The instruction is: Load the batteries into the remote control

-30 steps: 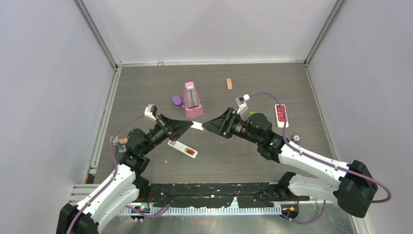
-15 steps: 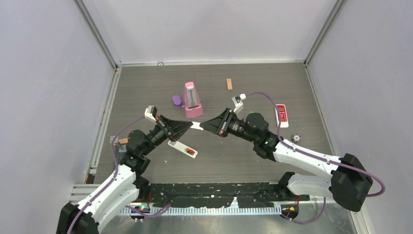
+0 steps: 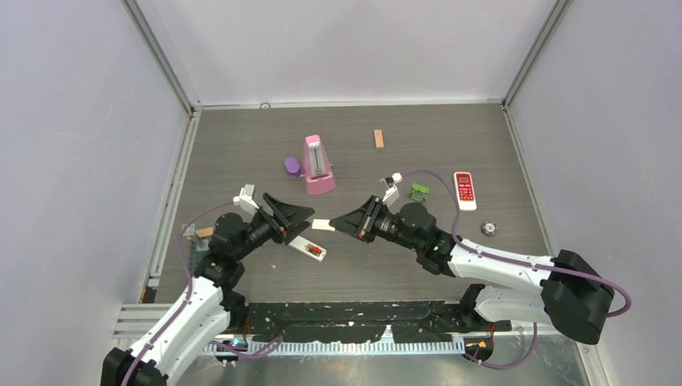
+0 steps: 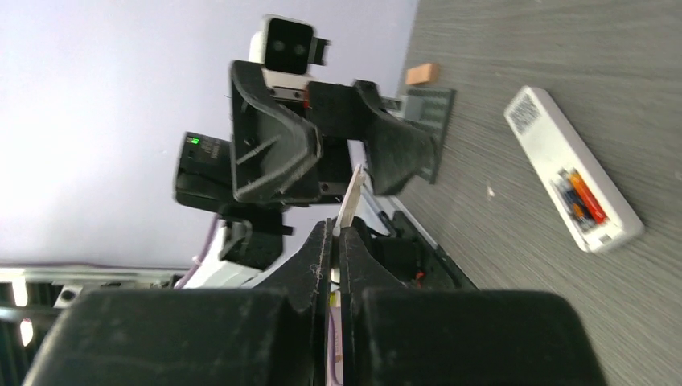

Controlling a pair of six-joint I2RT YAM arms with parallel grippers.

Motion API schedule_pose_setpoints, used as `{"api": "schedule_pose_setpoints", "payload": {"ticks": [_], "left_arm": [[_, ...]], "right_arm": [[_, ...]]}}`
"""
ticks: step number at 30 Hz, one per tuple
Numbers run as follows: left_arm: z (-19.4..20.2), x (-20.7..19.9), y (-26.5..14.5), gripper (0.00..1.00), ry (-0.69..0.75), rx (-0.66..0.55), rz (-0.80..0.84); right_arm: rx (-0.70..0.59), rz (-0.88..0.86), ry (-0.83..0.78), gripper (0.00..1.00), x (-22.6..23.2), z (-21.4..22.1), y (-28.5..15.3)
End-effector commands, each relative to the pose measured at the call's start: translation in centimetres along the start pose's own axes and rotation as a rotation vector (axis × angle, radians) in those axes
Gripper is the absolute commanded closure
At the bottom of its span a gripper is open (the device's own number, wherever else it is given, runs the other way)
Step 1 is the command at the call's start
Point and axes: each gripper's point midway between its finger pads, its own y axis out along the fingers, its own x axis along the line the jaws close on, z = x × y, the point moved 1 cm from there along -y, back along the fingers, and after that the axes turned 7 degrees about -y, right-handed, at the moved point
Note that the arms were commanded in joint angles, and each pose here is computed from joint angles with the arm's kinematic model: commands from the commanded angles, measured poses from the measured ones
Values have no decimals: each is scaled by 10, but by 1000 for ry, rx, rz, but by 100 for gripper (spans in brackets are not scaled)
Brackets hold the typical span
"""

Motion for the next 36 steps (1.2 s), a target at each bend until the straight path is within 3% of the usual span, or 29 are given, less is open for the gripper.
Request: {"api": "schedule_pose_setpoints", "payload": {"ticks": [1, 7, 13, 27, 36], "left_arm": [[-24, 47, -25, 25, 165, -86, -286], [-51, 83, -56, 24, 243, -165, -534], [-60, 98, -56, 24, 263, -166, -593], [-64, 105, -51, 25, 262, -130, -579], [-61, 112, -45, 35, 255, -98, -552]], "right_arm": [[-98, 96, 64, 94, -32, 6, 2], [-142, 196, 99, 95, -67, 32, 9], [-166, 204, 82, 95, -84, 48, 28], [-248, 177, 140, 95, -95, 53, 39], [-261, 172, 167, 95, -98, 55, 44]]}}
